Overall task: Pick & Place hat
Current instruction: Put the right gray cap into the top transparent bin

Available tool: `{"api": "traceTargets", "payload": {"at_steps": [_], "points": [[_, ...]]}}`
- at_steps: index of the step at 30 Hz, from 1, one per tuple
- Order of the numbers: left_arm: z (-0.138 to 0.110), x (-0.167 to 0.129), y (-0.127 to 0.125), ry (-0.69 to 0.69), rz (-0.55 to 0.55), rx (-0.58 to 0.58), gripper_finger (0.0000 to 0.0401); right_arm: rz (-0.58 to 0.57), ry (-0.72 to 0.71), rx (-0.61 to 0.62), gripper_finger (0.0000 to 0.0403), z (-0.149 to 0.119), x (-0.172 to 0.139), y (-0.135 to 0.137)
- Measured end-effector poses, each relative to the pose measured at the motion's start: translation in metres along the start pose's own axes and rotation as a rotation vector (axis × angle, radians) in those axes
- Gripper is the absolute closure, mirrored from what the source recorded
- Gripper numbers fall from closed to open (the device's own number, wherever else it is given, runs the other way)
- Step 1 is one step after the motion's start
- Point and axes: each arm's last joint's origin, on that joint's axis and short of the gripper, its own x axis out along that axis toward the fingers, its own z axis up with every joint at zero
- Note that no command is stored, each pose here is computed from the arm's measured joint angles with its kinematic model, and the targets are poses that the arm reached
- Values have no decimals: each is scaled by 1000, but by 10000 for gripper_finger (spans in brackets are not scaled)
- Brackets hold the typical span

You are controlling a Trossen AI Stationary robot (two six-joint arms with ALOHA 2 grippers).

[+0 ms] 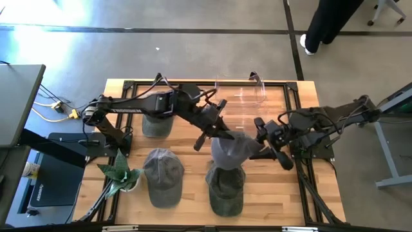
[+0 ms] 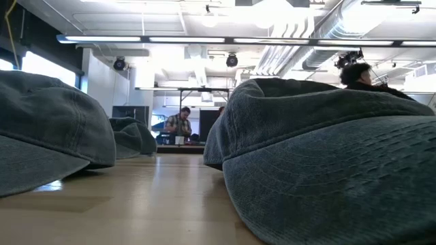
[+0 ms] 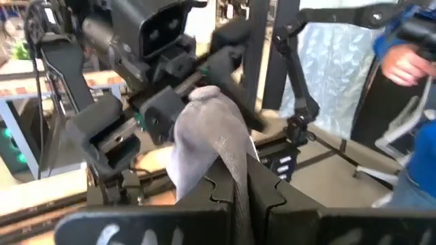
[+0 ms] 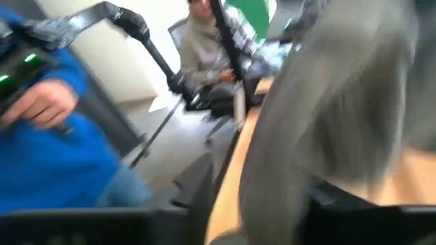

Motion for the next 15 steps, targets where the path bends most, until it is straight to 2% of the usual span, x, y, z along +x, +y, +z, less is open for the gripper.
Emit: {"api": "traceTargets", "payload": {"at_steps": [4,5,9,13,15], "points": [[10,-10,-8,-32,-116,7,401,127,24,26,377,5,-13,8],[11,-12,-10,-40,-150,8,401,159,12,16,389,8,-14,10],[16,-16,-13,-64,-198,18,401,194,-13,-4,388,14,-10,11],[17,-15,-12,-71,-187,-39,397,213,-4,-26,397,16,-4,9],[18,-16,-12,-71,-206,-81,383,212,-6,-28,395,17,-3,9]]}}
